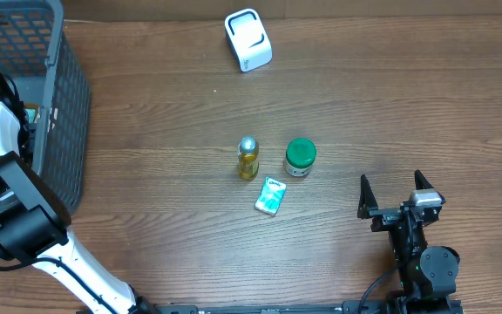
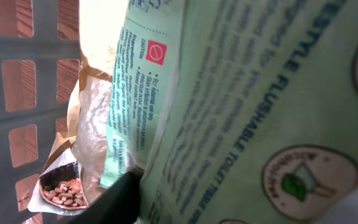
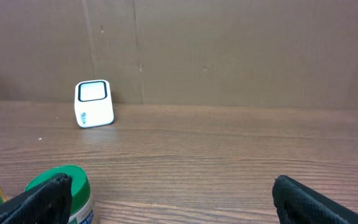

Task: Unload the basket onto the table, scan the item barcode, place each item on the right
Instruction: 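Reach the left gripper into the basket and grasp the snack bag, then lift the brown-and-white snack bag out and carry it to center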

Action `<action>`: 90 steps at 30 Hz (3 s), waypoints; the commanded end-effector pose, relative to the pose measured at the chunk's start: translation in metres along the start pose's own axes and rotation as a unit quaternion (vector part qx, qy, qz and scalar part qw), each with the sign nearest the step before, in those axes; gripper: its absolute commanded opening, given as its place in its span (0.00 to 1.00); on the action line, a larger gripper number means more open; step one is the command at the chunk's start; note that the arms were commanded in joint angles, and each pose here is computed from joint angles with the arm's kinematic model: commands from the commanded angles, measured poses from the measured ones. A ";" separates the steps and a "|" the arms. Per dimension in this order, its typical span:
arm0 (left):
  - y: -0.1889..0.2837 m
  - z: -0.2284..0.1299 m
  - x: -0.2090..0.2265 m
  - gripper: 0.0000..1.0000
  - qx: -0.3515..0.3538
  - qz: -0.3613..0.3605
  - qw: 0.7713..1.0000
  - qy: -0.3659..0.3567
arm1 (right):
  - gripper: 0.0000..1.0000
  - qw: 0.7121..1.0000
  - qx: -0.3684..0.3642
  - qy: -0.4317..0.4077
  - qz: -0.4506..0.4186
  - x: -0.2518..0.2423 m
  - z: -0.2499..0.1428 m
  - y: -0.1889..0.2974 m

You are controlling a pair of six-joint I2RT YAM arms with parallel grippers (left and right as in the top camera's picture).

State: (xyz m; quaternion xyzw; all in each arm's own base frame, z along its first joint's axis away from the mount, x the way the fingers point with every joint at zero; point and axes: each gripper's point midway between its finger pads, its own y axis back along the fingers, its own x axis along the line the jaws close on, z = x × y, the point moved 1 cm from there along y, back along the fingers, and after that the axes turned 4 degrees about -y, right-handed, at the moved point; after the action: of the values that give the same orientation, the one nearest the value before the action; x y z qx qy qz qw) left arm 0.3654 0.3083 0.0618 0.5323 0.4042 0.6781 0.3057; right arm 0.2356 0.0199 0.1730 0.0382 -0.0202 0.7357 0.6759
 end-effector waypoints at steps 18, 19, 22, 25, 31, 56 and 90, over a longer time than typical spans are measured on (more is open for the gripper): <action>0.093 0.039 0.033 0.04 -0.133 -0.064 0.974 0.172 | 1.00 1.000 0.000 0.002 -0.003 -0.001 -0.003 0.000; 0.100 0.039 0.037 0.04 -0.142 -0.062 0.971 0.180 | 1.00 1.000 0.000 0.002 -0.003 -0.001 -0.003 0.000; 0.131 0.043 0.054 0.04 -0.184 -0.054 0.959 0.211 | 1.00 1.000 0.000 0.002 -0.003 -0.001 -0.003 0.000; 0.166 0.045 0.072 0.04 -0.230 -0.045 0.943 0.237 | 1.00 1.000 0.000 0.002 -0.003 -0.001 -0.003 0.000; 0.251 0.030 0.106 0.04 -0.325 -0.035 0.899 0.290 | 1.00 1.000 0.000 0.002 -0.003 -0.001 -0.003 0.000; 0.435 -0.083 -0.048 0.04 -0.398 -0.300 0.857 0.129 | 1.00 1.000 0.000 0.002 -0.003 -0.001 -0.003 0.000; 0.181 -0.139 -0.322 0.33 -0.056 -0.197 0.974 -0.094 | 1.00 1.000 0.000 0.002 -0.003 -0.001 -0.003 0.000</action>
State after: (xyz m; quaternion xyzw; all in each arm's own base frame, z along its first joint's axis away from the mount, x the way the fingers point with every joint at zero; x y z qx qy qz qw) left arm 0.3141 -0.0852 0.0575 0.4786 0.4334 0.5687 0.5096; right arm 0.2356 0.0199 0.1730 0.0381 -0.0201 0.7359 0.6758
